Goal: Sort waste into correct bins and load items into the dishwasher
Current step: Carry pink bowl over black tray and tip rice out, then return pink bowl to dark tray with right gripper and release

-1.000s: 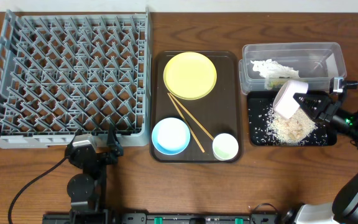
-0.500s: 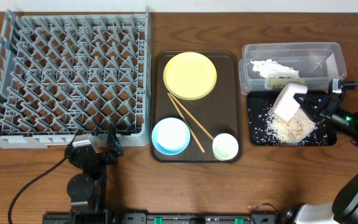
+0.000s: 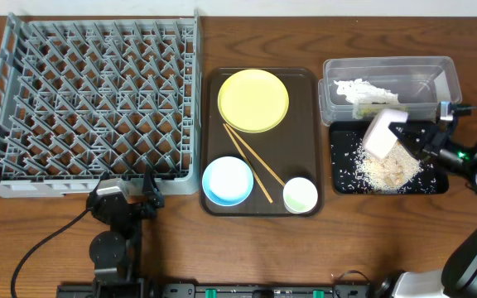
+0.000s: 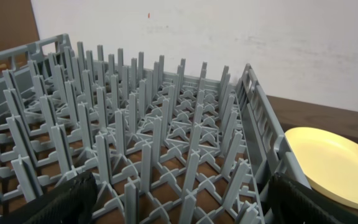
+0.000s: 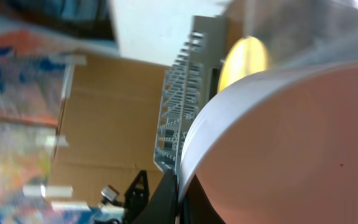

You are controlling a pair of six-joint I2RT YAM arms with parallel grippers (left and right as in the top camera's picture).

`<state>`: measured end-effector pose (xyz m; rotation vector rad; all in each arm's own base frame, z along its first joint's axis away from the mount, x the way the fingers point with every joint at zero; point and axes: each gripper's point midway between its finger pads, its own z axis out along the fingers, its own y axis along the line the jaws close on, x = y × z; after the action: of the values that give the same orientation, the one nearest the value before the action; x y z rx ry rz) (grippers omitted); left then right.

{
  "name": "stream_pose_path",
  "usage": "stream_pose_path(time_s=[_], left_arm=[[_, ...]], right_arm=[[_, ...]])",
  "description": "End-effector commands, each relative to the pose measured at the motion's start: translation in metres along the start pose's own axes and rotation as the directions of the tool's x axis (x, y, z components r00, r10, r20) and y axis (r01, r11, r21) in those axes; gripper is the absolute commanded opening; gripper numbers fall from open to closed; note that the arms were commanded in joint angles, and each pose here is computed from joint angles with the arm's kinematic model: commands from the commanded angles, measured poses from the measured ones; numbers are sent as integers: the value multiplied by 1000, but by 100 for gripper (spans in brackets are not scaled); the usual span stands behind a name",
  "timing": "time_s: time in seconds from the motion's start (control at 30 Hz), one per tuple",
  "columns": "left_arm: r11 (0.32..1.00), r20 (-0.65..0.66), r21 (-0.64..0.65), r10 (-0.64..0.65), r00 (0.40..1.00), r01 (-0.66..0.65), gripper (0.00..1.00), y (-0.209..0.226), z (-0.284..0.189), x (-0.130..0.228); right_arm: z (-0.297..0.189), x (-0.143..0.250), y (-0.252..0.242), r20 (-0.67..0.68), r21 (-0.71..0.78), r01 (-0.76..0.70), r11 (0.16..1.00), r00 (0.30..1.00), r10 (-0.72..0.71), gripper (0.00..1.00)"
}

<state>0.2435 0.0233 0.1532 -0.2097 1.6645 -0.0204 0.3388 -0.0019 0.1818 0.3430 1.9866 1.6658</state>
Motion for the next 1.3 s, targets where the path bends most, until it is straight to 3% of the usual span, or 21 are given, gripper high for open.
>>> stream_pose_path(time_s=[0.0,0.1,0.23,0.47,0.6,0.77,1.03,1.27], left_arm=[[1000,-50,-20,8,999,-9,89,5,1,17],[1000,-50,-20,8,999,-9,89,5,1,17],[1000,-50,-20,8,999,-9,89,5,1,17],[1000,-50,-20,8,999,-9,89,5,1,17],[1000,-50,-20,8,999,-9,89,5,1,17],[1000,-51,-20,8,999,-9,89,5,1,17],[1000,-50,-20,8,999,-9,89,5,1,17],[1000,-50,-20,8,999,-9,89,5,1,17]], right_arm=[[13,11,40,-42,-128,199,972,978,-206,1],[22,16,54,-61,-150,306,940,946,-317,1],[26,7,39,-60,-10,243,970,968,-243,1],[25,10,45,-67,-47,218,975,973,-221,1],[27,7,37,-59,21,118,993,991,-116,1],[52,10,52,-86,109,235,966,970,-226,1],[118,24,117,-181,278,538,796,843,-506,1],[165,52,129,-375,488,717,497,687,-622,1]])
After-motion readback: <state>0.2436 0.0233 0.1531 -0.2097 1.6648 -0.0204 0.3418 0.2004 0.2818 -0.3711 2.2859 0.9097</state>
